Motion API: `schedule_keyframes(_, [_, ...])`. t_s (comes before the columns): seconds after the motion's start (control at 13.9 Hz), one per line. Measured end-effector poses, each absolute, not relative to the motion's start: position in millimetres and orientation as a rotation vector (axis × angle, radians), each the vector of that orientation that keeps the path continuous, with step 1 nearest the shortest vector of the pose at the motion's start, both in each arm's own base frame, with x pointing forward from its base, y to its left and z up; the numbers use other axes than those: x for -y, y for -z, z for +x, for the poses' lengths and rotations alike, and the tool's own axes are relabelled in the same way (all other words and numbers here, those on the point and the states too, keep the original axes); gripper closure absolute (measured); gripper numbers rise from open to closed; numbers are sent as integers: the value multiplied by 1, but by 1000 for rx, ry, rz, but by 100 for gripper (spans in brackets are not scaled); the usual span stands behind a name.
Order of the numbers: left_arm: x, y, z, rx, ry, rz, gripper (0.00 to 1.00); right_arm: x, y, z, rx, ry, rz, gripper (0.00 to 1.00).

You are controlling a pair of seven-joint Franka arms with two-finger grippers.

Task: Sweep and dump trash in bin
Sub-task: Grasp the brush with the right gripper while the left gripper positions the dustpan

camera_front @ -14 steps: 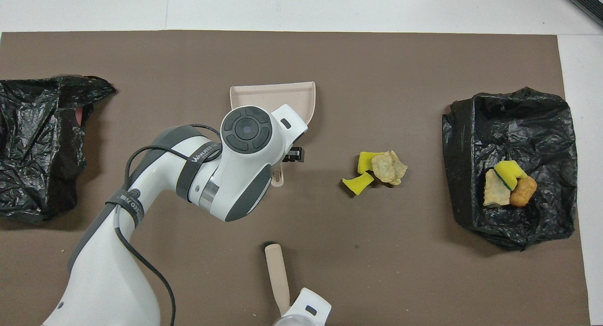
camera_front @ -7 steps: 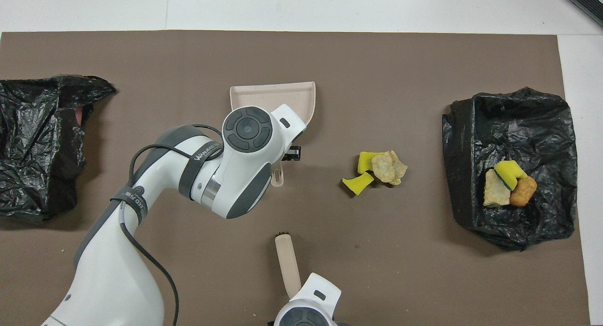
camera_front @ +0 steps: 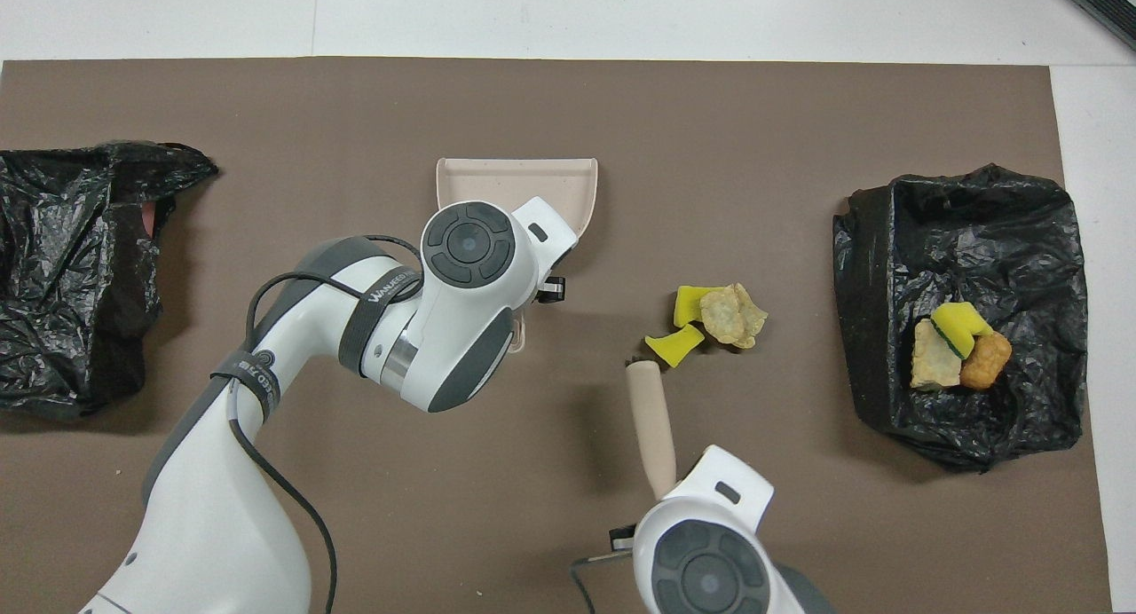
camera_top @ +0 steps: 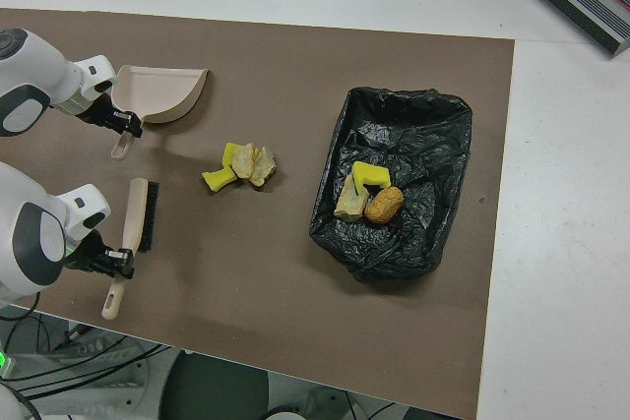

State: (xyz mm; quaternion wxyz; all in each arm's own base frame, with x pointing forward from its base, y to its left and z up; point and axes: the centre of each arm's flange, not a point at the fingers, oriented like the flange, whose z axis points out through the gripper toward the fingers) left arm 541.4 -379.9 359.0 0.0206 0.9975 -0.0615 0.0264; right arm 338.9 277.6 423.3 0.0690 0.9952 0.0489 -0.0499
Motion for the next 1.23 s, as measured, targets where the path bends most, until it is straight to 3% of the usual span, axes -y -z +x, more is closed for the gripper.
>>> schedule_keyframes(0.29, [374, -363, 543, 380, -69, 3088, 68, -179, -406, 424, -201, 50, 2957, 73])
schedule_keyframes(0.58, [336, -395, 543, 801, 70, 3053, 68, -111, -370, 481, -207, 110, 2934, 73])
schedule_keyframes(1.23, [308, -384, 535, 1733, 219, 2673, 68, -128, -328, 478, -261, 226, 2930, 73])
